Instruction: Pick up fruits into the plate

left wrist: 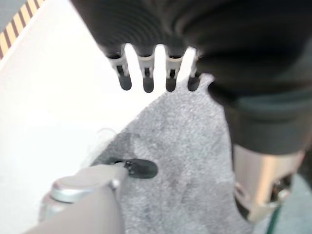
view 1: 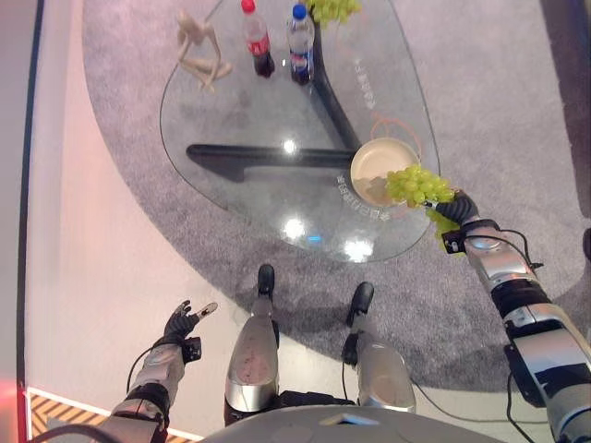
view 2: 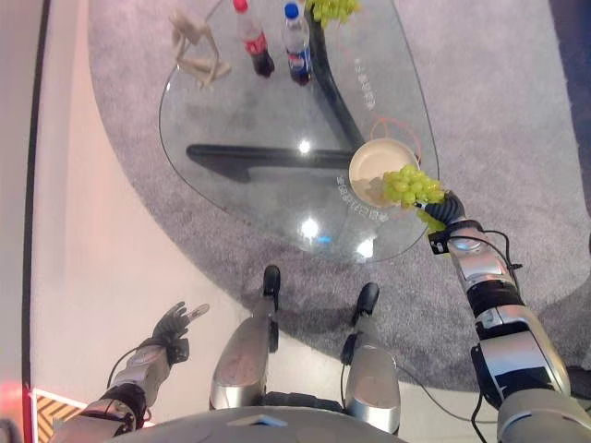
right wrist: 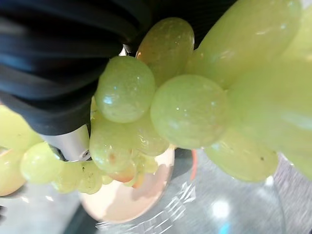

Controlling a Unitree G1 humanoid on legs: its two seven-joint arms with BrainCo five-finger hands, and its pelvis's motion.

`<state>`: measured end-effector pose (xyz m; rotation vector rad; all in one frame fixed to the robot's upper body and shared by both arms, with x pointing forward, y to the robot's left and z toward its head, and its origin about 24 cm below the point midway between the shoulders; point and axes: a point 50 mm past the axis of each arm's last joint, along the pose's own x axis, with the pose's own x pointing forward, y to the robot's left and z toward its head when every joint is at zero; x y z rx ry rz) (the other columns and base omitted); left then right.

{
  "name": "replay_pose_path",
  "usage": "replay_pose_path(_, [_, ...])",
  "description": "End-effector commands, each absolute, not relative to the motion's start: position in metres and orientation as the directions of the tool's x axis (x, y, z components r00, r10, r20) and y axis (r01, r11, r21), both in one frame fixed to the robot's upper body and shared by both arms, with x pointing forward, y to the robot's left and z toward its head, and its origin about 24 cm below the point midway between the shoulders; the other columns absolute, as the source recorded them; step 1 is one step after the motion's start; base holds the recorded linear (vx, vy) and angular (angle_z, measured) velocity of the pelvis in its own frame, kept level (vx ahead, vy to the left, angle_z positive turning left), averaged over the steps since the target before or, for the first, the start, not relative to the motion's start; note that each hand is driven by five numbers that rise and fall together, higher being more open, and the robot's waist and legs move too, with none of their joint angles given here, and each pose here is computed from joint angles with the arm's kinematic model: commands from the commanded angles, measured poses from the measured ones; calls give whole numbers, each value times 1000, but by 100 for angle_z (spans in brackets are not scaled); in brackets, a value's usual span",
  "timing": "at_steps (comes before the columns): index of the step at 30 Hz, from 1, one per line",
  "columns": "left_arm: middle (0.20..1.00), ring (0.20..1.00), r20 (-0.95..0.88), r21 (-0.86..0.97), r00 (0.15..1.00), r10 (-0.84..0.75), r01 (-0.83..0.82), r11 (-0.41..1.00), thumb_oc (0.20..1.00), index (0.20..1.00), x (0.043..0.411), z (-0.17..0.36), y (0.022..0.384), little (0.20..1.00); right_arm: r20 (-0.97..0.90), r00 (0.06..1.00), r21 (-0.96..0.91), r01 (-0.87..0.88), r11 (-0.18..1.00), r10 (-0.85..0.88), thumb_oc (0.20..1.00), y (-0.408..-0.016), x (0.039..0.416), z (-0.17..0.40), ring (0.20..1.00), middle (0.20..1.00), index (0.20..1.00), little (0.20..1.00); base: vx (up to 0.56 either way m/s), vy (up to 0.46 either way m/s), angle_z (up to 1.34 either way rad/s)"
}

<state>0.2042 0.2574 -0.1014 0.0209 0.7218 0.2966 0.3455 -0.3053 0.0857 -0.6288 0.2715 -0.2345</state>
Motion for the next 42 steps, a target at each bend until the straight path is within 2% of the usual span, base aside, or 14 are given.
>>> replay_pose_path(1, [1000,1000,-598,181,729,333,-282,942,1000,1000,207,-93,269,1000,15,943,-699,247,671,-331,200,-317,358,134,200,200,200,200,-38,-43,1])
replay_pose_path(9, [1000,1000,-566,218,744,355,-280,935,1000,1000,211,-88,268,1000,161,898,-736,386,557,-409,200,-330,364,176,200,200,200,200,-19,-16,5])
replay_pose_path(13, [1000,1000,-567,217,749,344,-267,939,1000,1000,209,-90,264,1000,277,869,-761,459,458,-411,200,-329,367,202,200,200,200,200,30,28,6])
replay_pose_path(19, [1000,1000,-548,220,765,338,-258,941,1000,1000,212,-87,259,1000,355,829,-783,516,348,-432,200,-332,369,224,200,200,200,200,33,27,7])
replay_pose_path(21, [1000,1000,-537,234,770,346,-258,937,1000,1000,214,-85,259,1000,388,813,-802,530,275,-435,200,-334,369,231,200,200,200,200,59,25,10])
replay_pose_path(26, [1000,1000,-521,234,785,336,-247,940,1000,1000,216,-83,254,1000,357,764,-844,511,165,-537,200,-348,367,238,200,200,200,200,52,6,5])
replay_pose_path(29, [1000,1000,-532,235,784,320,-226,945,1000,1000,210,-85,252,1000,264,719,-882,450,141,-643,200,-367,358,220,200,200,200,200,66,-1,2])
replay_pose_path(32, [1000,1000,-538,222,787,300,-211,952,1000,1000,208,-86,248,1000,260,676,-889,446,102,-690,200,-377,351,215,200,200,200,200,36,-6,1])
replay_pose_path(33, [1000,1000,-539,220,790,291,-202,954,1000,1000,206,-87,247,1000,279,662,-890,451,73,-695,1000,-379,349,216,1000,1000,1000,1000,0,0,0])
replay_pose_path(38, [1000,1000,-553,220,787,275,-180,959,1000,1000,202,-89,244,1000,361,631,-889,455,-49,-686,1000,-381,347,227,1000,1000,1000,1000,2,4,1])
replay_pose_path(42, [1000,1000,-552,221,787,275,-179,959,1000,1000,201,-88,244,1000,403,641,-889,445,-113,-653,1000,-380,347,235,1000,1000,1000,1000,0,0,0])
